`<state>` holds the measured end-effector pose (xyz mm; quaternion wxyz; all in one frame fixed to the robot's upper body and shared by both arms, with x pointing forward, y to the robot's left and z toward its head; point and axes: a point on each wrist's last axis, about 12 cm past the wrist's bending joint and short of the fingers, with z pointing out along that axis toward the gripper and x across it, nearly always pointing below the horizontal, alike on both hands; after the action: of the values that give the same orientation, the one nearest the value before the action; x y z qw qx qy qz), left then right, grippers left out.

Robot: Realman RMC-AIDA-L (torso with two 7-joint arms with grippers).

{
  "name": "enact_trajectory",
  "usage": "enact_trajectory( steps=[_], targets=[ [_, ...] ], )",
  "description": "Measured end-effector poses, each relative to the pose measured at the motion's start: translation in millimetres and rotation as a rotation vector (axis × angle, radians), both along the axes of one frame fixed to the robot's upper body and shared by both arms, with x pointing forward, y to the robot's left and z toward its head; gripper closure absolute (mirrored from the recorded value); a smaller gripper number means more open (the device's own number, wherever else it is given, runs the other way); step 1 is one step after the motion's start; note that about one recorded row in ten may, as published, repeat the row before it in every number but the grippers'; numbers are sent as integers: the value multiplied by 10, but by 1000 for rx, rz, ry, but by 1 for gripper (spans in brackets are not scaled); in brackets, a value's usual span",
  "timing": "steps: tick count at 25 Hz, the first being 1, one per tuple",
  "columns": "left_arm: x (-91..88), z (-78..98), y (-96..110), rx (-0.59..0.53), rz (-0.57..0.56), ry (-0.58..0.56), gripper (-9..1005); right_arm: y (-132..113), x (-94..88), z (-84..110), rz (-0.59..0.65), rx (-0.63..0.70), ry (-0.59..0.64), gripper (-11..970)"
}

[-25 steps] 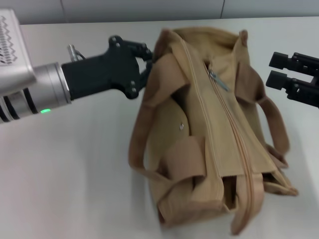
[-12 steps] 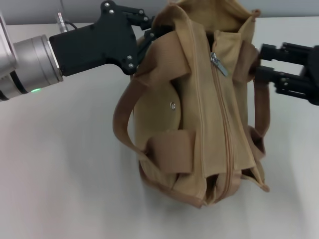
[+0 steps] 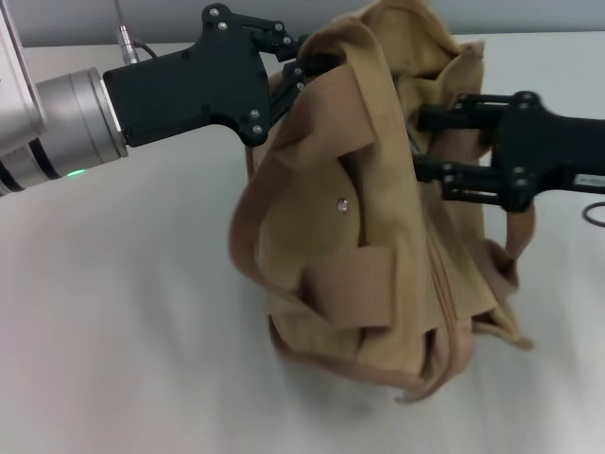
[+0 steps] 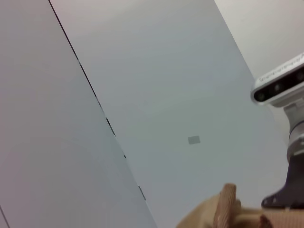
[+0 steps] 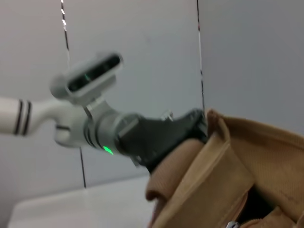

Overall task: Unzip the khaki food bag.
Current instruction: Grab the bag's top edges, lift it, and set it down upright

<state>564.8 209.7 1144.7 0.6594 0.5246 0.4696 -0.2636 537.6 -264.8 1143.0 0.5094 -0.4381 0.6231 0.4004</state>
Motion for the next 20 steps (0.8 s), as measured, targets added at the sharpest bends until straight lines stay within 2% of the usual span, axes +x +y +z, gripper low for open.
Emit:
enact_trajectory(
  steps=[10, 15, 20],
  targets=[
    [12, 10, -19, -1, -4, -10, 893, 120, 119, 3, -13, -50, -19, 391],
    [21, 20, -42, 0, -12, -17, 890, 107, 174, 0, -49, -73, -22, 602],
    [35, 30, -53, 2, -11, -26, 887, 120, 207, -10, -41, -140, 16, 702]
  ],
)
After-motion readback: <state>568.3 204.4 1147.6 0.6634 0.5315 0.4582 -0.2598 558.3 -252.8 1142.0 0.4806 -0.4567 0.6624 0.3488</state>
